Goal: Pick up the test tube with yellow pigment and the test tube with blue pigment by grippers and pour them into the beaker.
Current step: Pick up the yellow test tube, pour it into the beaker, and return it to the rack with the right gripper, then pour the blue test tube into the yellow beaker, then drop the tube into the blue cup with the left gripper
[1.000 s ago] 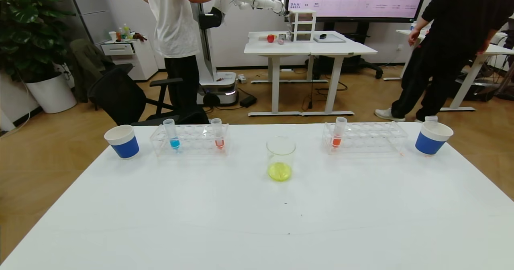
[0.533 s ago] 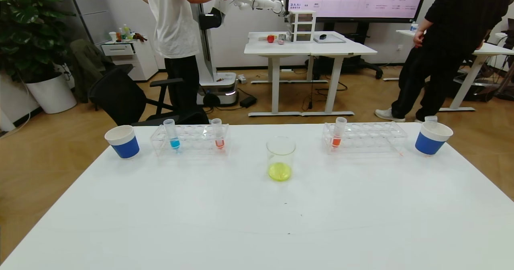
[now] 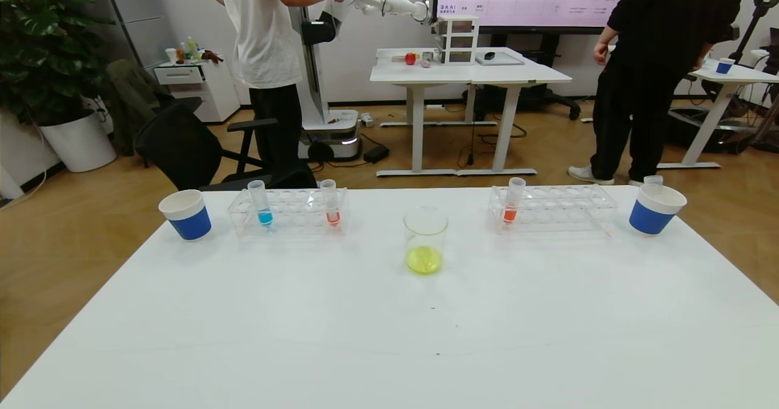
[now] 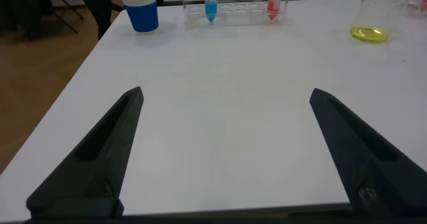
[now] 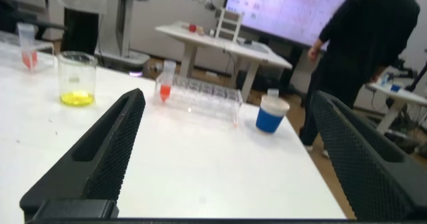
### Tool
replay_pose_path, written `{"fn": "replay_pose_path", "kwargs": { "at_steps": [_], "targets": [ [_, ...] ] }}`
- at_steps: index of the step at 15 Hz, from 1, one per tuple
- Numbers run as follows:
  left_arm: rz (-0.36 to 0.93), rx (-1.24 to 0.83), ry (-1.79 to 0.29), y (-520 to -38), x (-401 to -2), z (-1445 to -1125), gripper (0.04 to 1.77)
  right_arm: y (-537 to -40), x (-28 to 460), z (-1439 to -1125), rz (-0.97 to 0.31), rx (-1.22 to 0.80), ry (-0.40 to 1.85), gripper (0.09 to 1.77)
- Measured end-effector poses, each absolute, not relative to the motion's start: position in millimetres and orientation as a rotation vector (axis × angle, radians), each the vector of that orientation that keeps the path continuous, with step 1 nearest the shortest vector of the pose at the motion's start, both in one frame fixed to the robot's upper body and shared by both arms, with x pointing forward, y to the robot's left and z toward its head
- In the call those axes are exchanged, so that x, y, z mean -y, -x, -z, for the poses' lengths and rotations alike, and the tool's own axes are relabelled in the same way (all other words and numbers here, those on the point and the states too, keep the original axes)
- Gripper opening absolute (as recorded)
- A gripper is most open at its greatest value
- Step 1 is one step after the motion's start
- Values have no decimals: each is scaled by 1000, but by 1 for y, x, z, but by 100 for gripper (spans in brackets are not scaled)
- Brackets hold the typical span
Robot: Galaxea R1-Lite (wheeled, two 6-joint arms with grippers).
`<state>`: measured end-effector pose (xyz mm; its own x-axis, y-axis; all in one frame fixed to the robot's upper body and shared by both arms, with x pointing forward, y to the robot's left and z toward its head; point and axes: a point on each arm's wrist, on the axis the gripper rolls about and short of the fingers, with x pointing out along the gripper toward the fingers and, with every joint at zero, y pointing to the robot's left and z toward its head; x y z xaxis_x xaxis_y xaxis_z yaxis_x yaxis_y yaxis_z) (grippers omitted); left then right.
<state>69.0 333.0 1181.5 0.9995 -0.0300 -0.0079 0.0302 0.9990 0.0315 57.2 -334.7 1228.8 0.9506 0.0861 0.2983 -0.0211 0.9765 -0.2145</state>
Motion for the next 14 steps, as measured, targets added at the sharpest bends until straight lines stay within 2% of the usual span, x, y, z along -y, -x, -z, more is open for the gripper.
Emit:
{"fn": "replay_pose_path", "kwargs": {
  "at_steps": [2,4,14],
  "targets": [
    [31,-7,-32,-69,-333,-1182,174,-67,335,-1194,-52,84,194,174],
    [30,-7,-32,-69,-333,-1182,174,-69,336,-1184,-42,9,142,174],
    [31,-9,-40,-69,-333,-1181,174,-69,336,-1182,-38,-6,60,174]
  ]
}}
